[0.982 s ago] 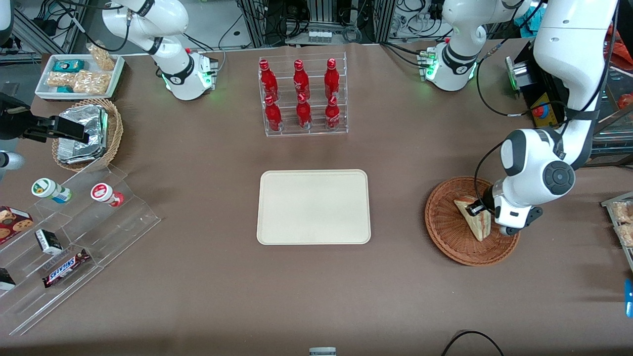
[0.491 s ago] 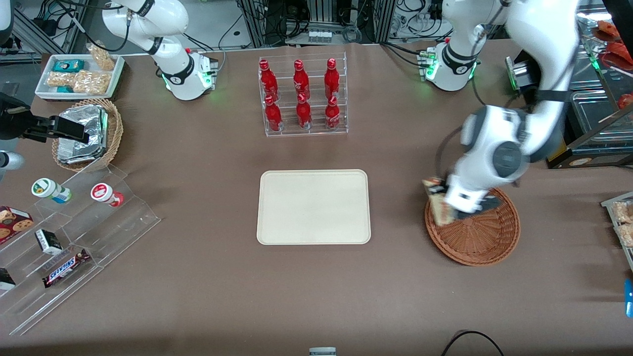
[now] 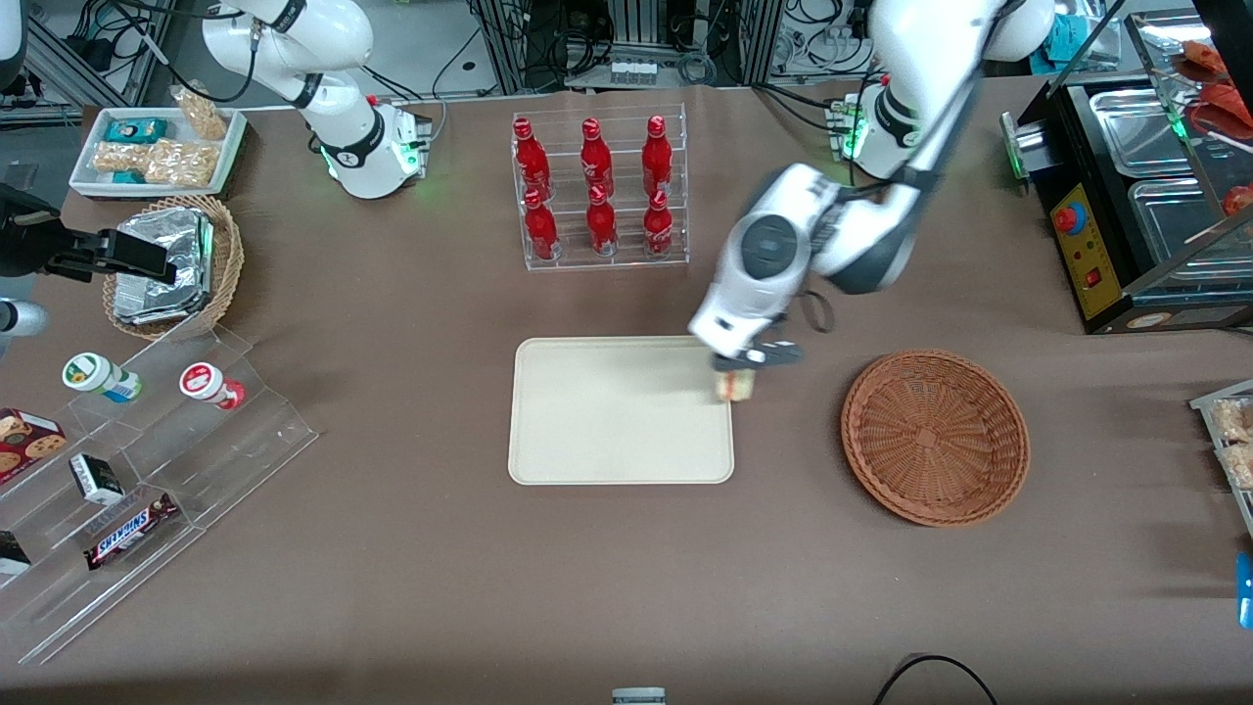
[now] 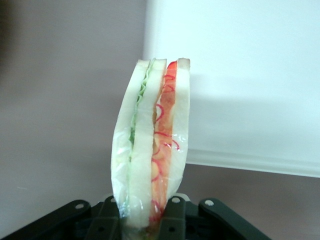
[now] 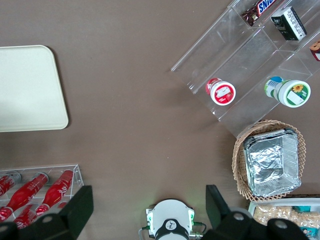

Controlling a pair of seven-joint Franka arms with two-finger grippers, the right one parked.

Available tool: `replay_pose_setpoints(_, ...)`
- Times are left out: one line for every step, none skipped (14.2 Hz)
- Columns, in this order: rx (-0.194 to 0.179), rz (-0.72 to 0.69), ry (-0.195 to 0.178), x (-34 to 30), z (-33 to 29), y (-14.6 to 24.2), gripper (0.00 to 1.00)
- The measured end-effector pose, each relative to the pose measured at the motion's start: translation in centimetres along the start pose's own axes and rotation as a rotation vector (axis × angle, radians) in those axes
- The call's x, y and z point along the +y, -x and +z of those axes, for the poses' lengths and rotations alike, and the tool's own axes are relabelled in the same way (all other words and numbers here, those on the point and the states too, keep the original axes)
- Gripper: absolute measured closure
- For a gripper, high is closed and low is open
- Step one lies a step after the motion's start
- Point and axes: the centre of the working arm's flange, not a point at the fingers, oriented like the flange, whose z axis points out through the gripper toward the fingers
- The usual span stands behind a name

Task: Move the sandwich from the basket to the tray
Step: 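Lift the sandwich and carry it over the cream tray, then lower the sandwich onto the tray and open the left gripper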

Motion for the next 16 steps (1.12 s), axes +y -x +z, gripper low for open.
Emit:
replay_pose_setpoints(0.004,-0.006,0.004,2.6,0.7,0.7,0.79)
replay_pose_setpoints(0.010,-0.014,0.004,4.8,1.4,1.1,0.79)
replay_pose_setpoints(0.020,-0.023,0.004,6.7,2.2,1.2,0.77)
replay_pose_setpoints(0.026,-0.030,0.007,8.3,2.8,1.2,0.76)
replay_pose_setpoints(0.028,-0.037,0.016,9.7,3.3,1.1,0.76)
replay_pose_setpoints(0.028,-0.041,0.023,10.7,3.8,0.8,0.72)
replay_pose_setpoints(0.028,-0.045,0.031,11.4,4.2,0.4,0.62)
replay_pose_setpoints(0.030,-0.050,0.039,11.8,4.4,-0.1,0.55)
replay_pose_setpoints(0.033,-0.053,0.045,12.1,4.4,-0.6,0.55)
replay_pose_setpoints(0.037,-0.056,0.050,12.2,4.4,-1.0,0.50)
replay_pose_setpoints(0.043,-0.060,0.055,12.2,4.1,-1.3,0.42)
replay_pose_setpoints(0.050,-0.066,0.062,12.2,3.5,-1.6,0.33)
replay_pose_setpoints(0.056,-0.076,0.065,12.1,2.6,-1.9,0.22)
replay_pose_setpoints(0.058,-0.089,0.058,11.7,1.3,-2.2,0.14)
replay_pose_setpoints(0.061,-0.104,0.049,11.0,-0.5,-2.7,0.05)
replay_pose_setpoints(0.063,-0.124,0.037,9.8,-2.7,-3.3,0.00)
